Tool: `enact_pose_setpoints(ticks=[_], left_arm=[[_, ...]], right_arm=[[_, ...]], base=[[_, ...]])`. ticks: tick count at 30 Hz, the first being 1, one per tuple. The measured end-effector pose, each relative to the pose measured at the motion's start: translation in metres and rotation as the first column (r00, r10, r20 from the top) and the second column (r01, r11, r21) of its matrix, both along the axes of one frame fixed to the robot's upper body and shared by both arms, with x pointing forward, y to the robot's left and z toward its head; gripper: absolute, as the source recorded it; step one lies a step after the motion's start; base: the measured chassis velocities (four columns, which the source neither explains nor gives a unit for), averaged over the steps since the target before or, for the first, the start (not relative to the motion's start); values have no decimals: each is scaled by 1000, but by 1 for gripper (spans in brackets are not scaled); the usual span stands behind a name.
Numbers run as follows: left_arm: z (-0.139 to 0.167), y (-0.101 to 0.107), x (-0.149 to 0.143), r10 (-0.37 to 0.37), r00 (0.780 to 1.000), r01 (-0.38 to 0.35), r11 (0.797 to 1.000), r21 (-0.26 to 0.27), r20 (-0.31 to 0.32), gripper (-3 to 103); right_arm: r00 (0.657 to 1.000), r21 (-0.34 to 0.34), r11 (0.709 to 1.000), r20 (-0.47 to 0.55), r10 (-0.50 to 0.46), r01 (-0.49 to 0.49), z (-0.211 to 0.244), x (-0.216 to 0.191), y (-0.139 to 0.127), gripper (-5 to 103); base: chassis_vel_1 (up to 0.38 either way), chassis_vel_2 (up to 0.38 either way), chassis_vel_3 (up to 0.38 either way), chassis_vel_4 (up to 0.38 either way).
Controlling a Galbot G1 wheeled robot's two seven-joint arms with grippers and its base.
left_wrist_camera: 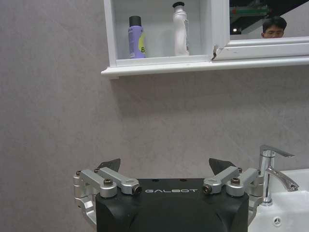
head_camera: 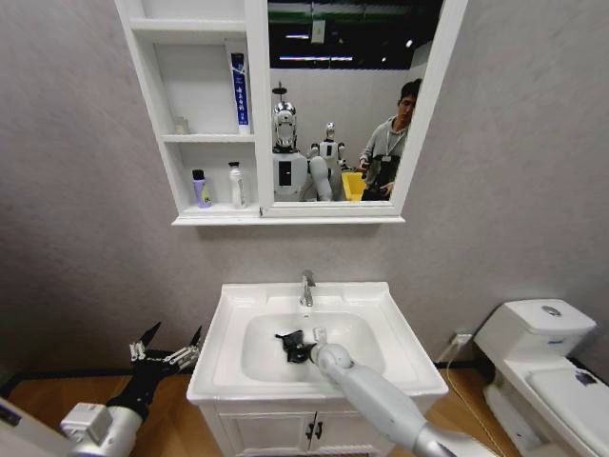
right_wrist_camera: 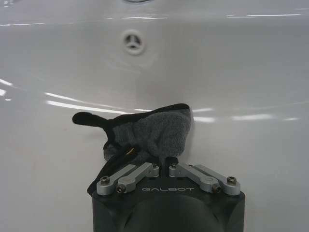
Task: Move facial cleanser and shampoo from washbasin to cabinet, then wipe washbasin with towel.
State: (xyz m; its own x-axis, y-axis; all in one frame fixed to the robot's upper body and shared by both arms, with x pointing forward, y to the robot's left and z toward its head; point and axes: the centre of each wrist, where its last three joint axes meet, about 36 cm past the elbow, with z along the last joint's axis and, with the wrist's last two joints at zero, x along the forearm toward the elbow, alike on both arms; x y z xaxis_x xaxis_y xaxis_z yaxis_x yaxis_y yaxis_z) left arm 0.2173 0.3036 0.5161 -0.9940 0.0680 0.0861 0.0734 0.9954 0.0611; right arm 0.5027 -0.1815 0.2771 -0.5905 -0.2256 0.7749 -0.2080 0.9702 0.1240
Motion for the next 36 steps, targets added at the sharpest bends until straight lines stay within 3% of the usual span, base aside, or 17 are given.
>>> enact_pose_setpoints(ticks=[4,8,9,10,12,13,14,16,20,22,23,24,26,29,33,36], left_arm=[[0,0,0,0,1000,0,1000,0,0,100],[0,0,0,0,1000,0,1000,0,0,100],[0,0,0,0,1000,0,1000,0,0,100],[0,0,0,0,1000,0,1000,0,0,100],[0,0,0,0,1000,0,1000,0,0,100],[0,0,0,0,1000,0,1000,0,0,100],[0,0,0,0,1000,0,1000,0,0,100],[0,0,0,0,1000,0,1000,0,0,100],[0,0,0,0,1000,0,1000,0,0,100],[0,0,0,0,1000,0,1000,0,0,100],[0,0,0,0,1000,0,1000,0,0,100],[0,0,0,0,1000,0,1000,0,0,100],[0,0,0,0,1000,0,1000,0,0,100],[0,0,0,0,1000,0,1000,0,0,100],[0,0,0,0,1000,0,1000,0,0,100],[0,0,0,0,1000,0,1000,0,0,100]], right_arm=[[1000,-45,999,9,-22,23,1,-2,-31,4],[1000,-28,999,13,-17,17,1,-4,-33,4],[1000,3,1000,11,-1,1,1,-5,-24,4],[999,84,996,14,38,-39,0,-9,-1,4],[998,124,991,22,54,-56,1,-10,11,4],[997,194,978,38,74,-80,4,-13,42,4],[997,194,978,38,74,-80,4,-13,42,4],[996,224,971,38,76,-82,3,-12,69,4],[997,195,979,38,60,-66,2,-10,68,4],[998,147,988,45,33,-39,0,-8,49,4],[997,84,996,72,15,-21,-5,-6,28,4],[997,84,996,72,15,-21,-5,-6,28,4],[995,-50,999,98,-2,7,-9,-8,-20,4],[996,-101,995,93,-5,15,-6,-11,-43,4],[996,-93,996,88,-3,11,-8,-10,-41,4],[997,67,997,69,34,-39,-10,-4,13,4]], base=[[0,0,0,0],[0,0,0,0],[0,0,0,0],[0,0,0,0],[0,0,0,0],[0,0,0,0],[0,0,0,0],[0,0,0,0],[0,0,0,0],[0,0,0,0],[0,0,0,0],[0,0,0,0],[0,0,0,0],[0,0,0,0],[0,0,0,0],[0,0,0,0]])
